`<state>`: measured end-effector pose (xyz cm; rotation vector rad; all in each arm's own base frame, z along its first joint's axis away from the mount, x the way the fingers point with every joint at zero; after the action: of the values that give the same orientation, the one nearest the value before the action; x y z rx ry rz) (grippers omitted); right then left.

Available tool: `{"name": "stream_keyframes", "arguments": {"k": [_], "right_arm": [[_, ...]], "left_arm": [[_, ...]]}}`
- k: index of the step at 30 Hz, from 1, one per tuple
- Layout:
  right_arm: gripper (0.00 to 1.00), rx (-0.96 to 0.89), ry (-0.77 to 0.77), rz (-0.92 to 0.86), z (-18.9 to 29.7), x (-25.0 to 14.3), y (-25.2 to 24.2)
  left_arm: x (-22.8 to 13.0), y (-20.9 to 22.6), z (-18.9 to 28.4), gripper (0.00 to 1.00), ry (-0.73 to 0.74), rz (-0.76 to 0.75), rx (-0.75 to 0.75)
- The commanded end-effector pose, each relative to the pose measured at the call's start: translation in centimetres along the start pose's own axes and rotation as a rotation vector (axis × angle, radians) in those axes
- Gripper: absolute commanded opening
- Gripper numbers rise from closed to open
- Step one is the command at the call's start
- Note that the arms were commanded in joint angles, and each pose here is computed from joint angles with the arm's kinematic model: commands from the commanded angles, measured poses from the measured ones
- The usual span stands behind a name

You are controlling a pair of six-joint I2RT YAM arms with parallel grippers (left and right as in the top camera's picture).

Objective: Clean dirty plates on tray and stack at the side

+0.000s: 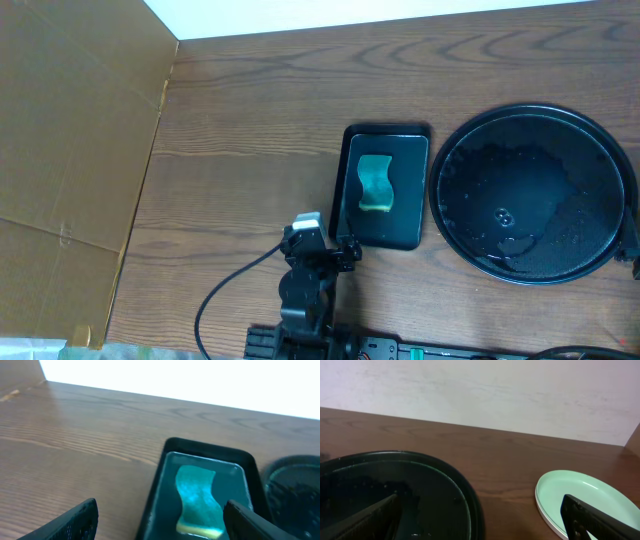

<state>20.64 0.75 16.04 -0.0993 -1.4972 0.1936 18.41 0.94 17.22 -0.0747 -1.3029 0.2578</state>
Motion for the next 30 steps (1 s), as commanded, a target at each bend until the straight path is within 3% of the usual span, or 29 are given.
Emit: {"name": "stream_keyframes", "arguments": {"k": [1, 19, 30], "right_arm": [[0.99, 0.004, -0.002, 0.014, 0.0, 0.0, 0.1], [0.99, 0.004, -0.002, 0.014, 0.0, 0.0, 0.1], [0.99, 0.004, -0.002, 0.014, 0.0, 0.0, 0.1]], "left_arm": [[-0.4, 0.3, -0.4, 0.80, -0.027, -0.006, -0.001], [-2.1, 0.4, -2.7, 0.80, -0.121, -0.023, -0.033], [-2.2, 0.4, -2.7, 0.80, -0.116, -0.132, -0.024]]}}
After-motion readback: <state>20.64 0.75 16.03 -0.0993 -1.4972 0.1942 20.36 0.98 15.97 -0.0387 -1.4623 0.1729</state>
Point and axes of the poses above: each gripper's point midway between its finger pads, its own z axis back along the fingers, its own y axis along the line the jaws close on, x = y × z, the point moved 4 cm from there along z, back along the fingers, and after that the axes turned 6 degrees about z, right-handed, at the moved point
